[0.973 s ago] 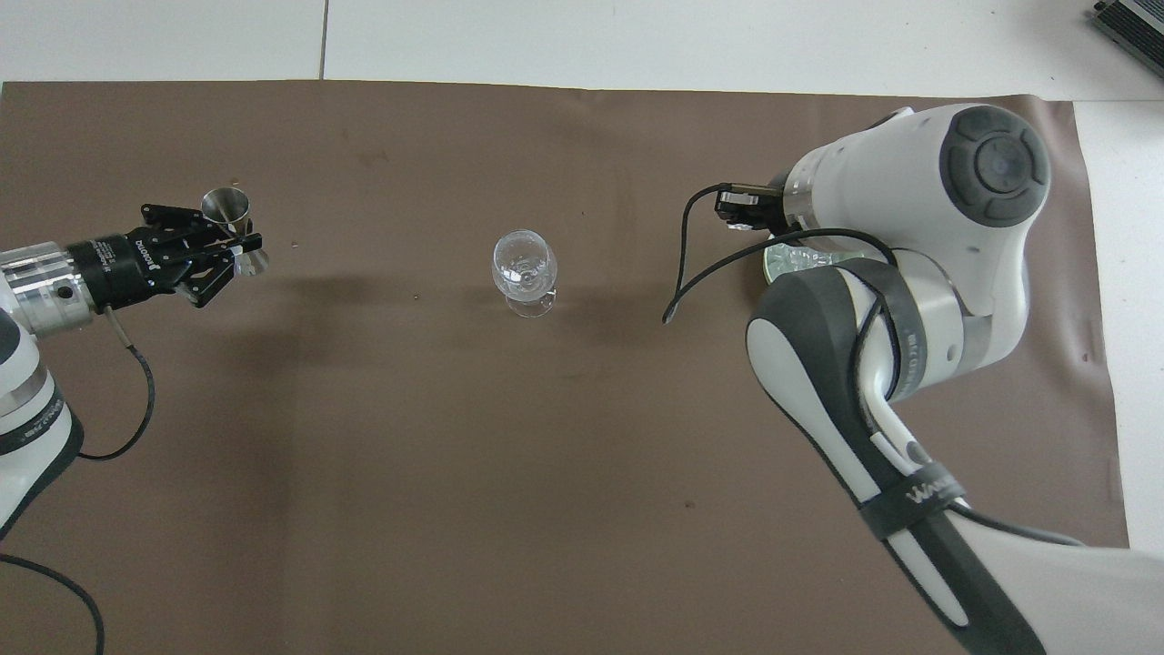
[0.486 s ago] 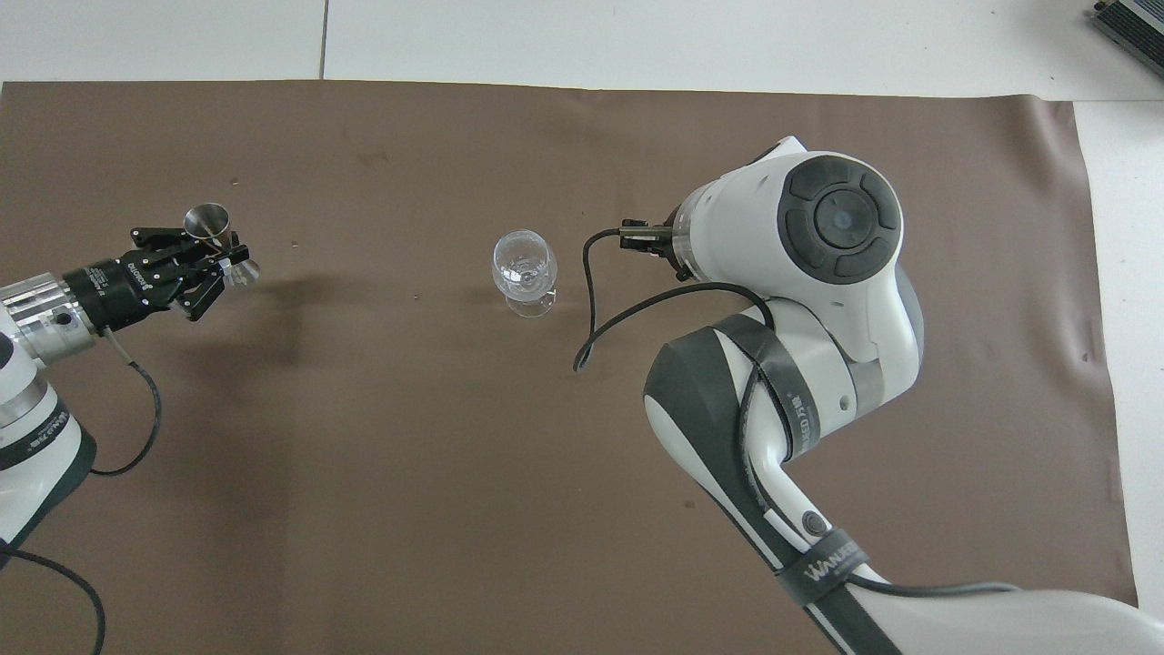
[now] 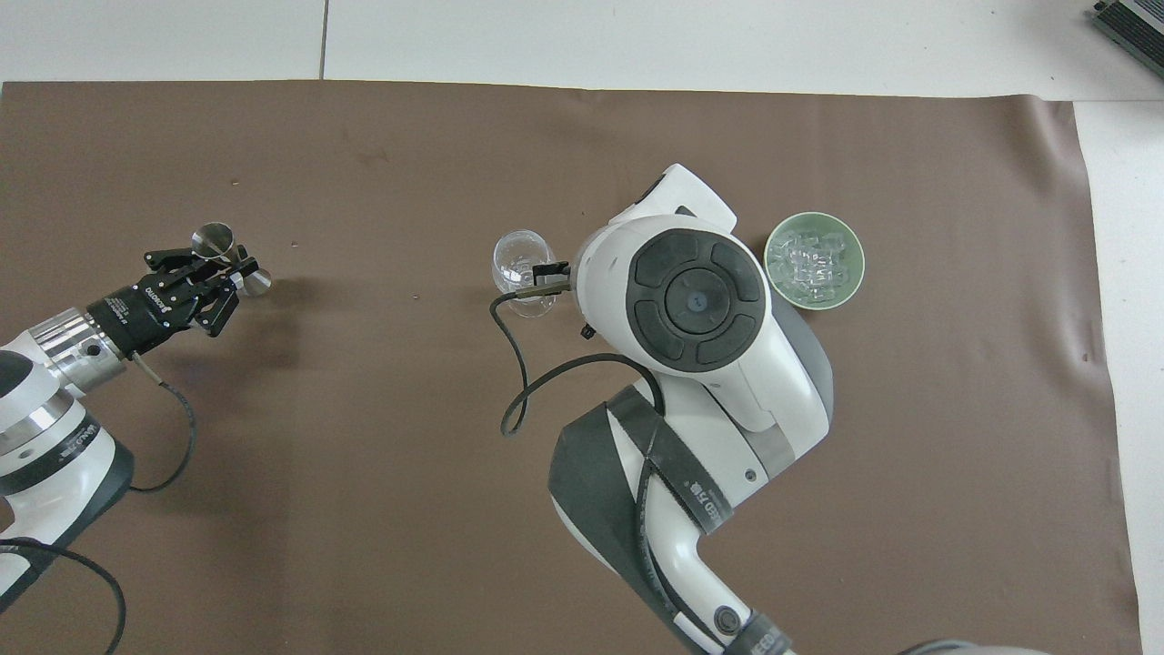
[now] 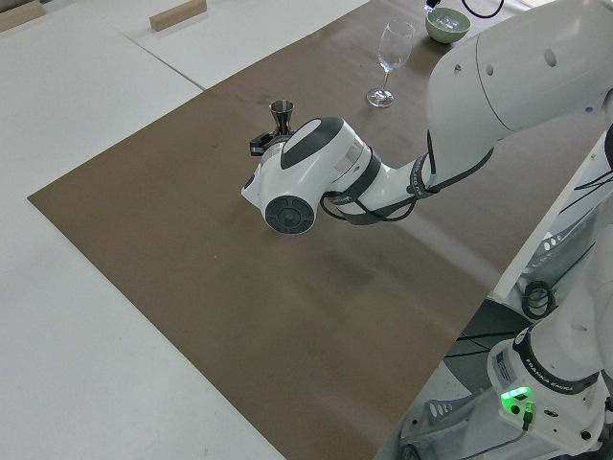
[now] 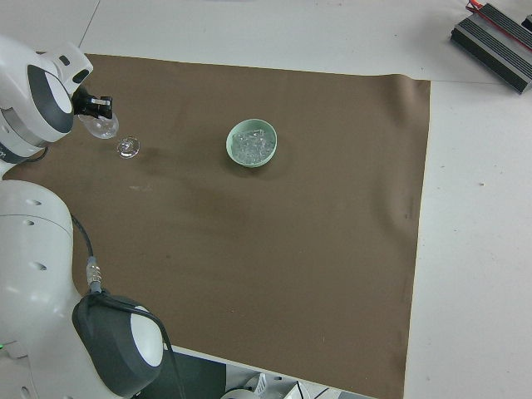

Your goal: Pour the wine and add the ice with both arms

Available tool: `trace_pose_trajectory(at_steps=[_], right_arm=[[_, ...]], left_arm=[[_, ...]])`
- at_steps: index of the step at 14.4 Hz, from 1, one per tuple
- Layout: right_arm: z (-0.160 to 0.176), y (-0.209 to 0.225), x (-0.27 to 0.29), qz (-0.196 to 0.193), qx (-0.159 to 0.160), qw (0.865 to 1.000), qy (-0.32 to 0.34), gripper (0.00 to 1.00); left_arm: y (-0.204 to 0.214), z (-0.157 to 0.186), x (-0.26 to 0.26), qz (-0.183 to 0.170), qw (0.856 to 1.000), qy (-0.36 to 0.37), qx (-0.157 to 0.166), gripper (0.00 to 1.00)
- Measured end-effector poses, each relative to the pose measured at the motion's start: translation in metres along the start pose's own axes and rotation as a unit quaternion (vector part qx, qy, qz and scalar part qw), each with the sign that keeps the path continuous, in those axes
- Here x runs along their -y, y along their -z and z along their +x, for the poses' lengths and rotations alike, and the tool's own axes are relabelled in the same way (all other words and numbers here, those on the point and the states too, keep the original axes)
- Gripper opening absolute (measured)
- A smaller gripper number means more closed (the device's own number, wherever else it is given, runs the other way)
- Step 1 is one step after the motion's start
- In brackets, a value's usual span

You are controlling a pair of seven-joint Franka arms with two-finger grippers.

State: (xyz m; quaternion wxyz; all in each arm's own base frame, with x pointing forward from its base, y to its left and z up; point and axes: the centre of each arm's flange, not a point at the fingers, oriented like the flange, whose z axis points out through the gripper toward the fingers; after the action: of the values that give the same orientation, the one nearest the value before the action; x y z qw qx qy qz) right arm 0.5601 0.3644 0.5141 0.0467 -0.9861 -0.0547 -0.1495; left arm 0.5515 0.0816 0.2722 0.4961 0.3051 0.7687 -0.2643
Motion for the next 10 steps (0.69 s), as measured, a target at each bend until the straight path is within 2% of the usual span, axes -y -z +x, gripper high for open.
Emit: trace_pose_trajectory(at_steps=[5, 10], right_arm=[[-0.01, 0.009, 0.024, 0.015, -0.004, 1.0, 0.024, 0.26], [-0.003, 0.018, 0.028, 0.034, -0.035, 0.998, 0.026, 0.26]], left_arm=[[-0.004, 0.02, 0.004, -0.002, 1.0, 0.012, -0.001, 0.21], [-0.006, 0.027, 0.005, -0.003, 1.0, 0.004, -0.001, 0.21]])
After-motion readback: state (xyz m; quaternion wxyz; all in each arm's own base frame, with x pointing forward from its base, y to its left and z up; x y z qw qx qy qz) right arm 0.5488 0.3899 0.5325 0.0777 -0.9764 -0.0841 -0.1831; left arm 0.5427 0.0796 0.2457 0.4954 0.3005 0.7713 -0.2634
